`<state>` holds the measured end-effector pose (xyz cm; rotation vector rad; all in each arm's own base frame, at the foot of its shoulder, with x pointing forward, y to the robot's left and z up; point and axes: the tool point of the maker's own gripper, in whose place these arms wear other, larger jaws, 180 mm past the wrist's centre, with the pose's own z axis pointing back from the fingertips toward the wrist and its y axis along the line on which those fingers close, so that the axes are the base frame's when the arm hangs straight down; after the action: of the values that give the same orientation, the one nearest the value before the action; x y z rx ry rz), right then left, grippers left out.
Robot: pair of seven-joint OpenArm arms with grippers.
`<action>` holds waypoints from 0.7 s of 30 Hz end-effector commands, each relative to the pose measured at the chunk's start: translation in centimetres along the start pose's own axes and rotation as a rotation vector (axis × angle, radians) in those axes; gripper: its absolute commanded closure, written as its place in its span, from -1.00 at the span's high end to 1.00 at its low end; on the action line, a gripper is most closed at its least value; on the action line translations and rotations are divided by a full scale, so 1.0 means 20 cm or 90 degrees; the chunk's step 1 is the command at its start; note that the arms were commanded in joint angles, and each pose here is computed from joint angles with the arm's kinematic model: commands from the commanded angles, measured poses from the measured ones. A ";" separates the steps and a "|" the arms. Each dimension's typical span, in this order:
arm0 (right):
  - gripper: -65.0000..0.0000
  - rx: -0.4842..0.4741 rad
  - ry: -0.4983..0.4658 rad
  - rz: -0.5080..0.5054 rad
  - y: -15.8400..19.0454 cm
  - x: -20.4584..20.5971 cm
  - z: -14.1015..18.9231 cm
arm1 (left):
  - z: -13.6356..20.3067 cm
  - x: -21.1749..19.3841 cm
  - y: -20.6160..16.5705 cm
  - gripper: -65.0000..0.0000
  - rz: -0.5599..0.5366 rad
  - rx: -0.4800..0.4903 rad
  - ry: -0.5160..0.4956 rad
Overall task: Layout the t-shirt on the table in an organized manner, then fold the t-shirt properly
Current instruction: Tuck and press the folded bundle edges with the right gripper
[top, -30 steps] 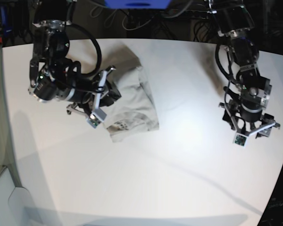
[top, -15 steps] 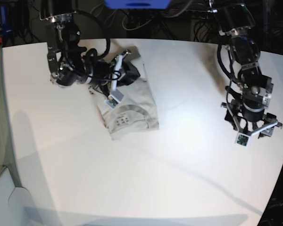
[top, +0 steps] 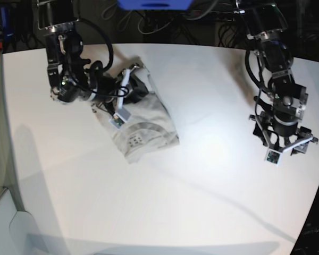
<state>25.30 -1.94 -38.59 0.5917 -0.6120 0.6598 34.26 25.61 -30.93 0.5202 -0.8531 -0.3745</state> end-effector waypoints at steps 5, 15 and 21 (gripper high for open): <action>-0.56 -0.036 -0.084 0.124 0.05 0.32 0.20 | 0.02 -0.01 0.01 0.31 -0.003 0.006 -0.009; -0.56 -0.097 -0.056 0.051 -0.31 0.32 0.22 | 0.15 -0.05 -0.08 0.31 -0.002 -0.006 -0.012; -0.56 -0.105 -0.045 0.011 -0.39 0.24 0.22 | 0.16 -0.08 -0.23 0.31 0.038 -0.045 0.002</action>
<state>31.46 -8.47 -36.27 0.4395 -0.6726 0.5951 29.41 21.69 -34.12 0.4161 -0.7974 -0.3549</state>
